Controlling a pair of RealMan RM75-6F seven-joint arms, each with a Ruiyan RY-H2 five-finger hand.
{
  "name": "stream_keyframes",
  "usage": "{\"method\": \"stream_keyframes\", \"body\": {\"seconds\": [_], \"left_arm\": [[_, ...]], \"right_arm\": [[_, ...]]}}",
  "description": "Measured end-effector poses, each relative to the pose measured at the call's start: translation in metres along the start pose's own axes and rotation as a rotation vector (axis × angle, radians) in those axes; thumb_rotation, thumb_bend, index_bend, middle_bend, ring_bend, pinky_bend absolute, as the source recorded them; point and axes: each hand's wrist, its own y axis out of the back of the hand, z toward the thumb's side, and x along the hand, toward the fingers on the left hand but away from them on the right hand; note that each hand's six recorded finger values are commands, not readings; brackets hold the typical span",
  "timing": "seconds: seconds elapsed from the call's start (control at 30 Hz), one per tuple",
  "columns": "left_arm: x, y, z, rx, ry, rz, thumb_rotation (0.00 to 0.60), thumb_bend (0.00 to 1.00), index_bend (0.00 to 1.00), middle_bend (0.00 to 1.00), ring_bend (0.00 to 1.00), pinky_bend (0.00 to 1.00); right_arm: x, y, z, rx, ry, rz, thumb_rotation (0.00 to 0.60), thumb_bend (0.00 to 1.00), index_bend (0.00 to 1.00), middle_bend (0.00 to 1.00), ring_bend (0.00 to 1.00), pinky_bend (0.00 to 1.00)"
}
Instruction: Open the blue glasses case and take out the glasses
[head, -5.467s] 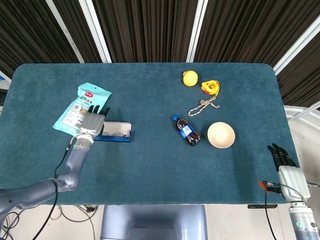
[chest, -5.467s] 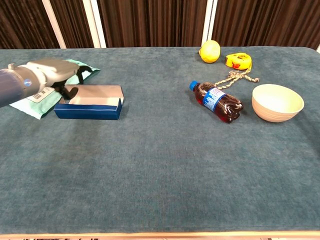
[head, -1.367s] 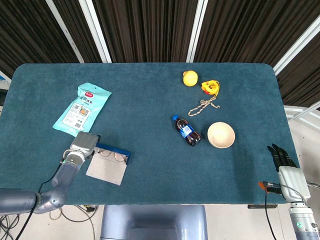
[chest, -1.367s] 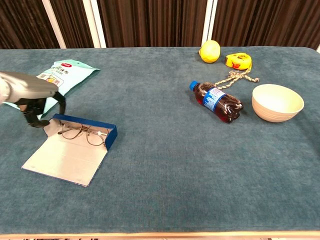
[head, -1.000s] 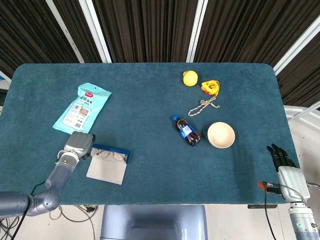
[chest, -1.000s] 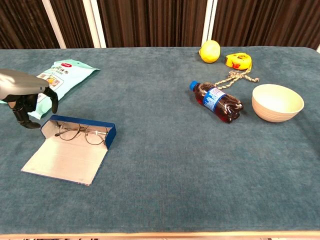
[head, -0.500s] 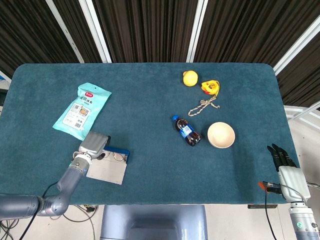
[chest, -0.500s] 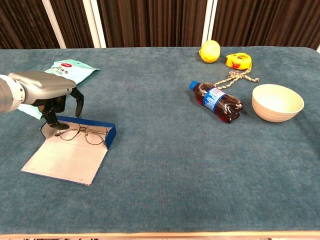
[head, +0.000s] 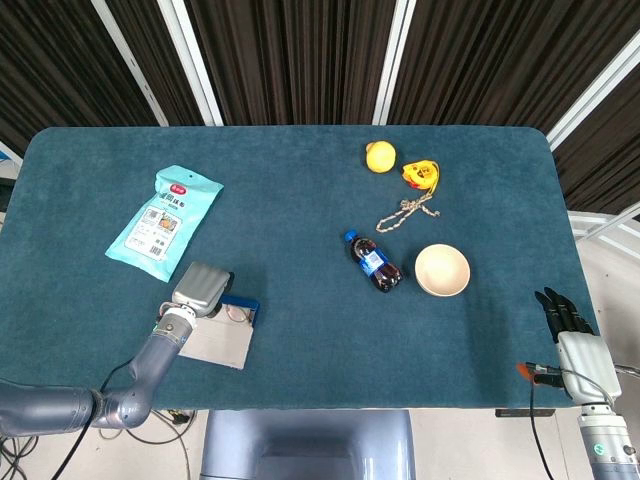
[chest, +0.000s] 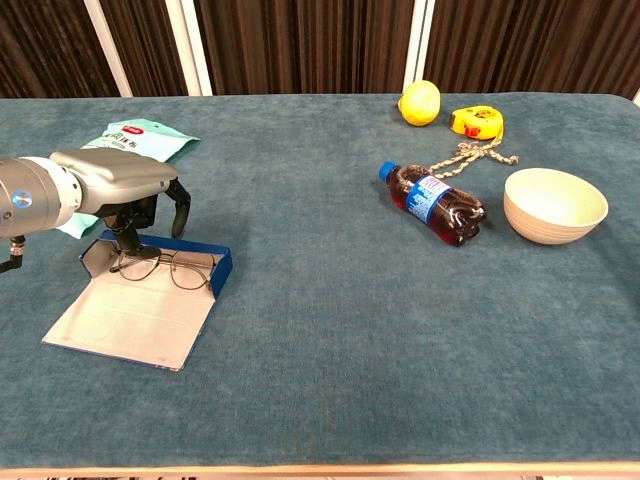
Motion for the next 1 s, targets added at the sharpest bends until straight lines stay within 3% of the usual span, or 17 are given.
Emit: {"method": "stream_keyframes", "body": {"seconds": [0.73,1.0], "left_arm": [[0.001,-0.001,-0.005,-0.02,0.017,-0.001,0.6,0.37,0.58,1.0,0.89,0.96],[0.003,0.013,-0.015,-0.041,0.063,0.074,0.6,0.38,0.58,1.0,0.89,0.96]], "right_arm": [[0.0,0.0,0.0,0.001,-0.002,-0.001,0.6,0.17,0.0,0.0,0.0,0.21],[0.0,0.0,0.0,-0.002,-0.004,0.002,0.6,0.17,0.0,0.0,0.0,0.21]]}}
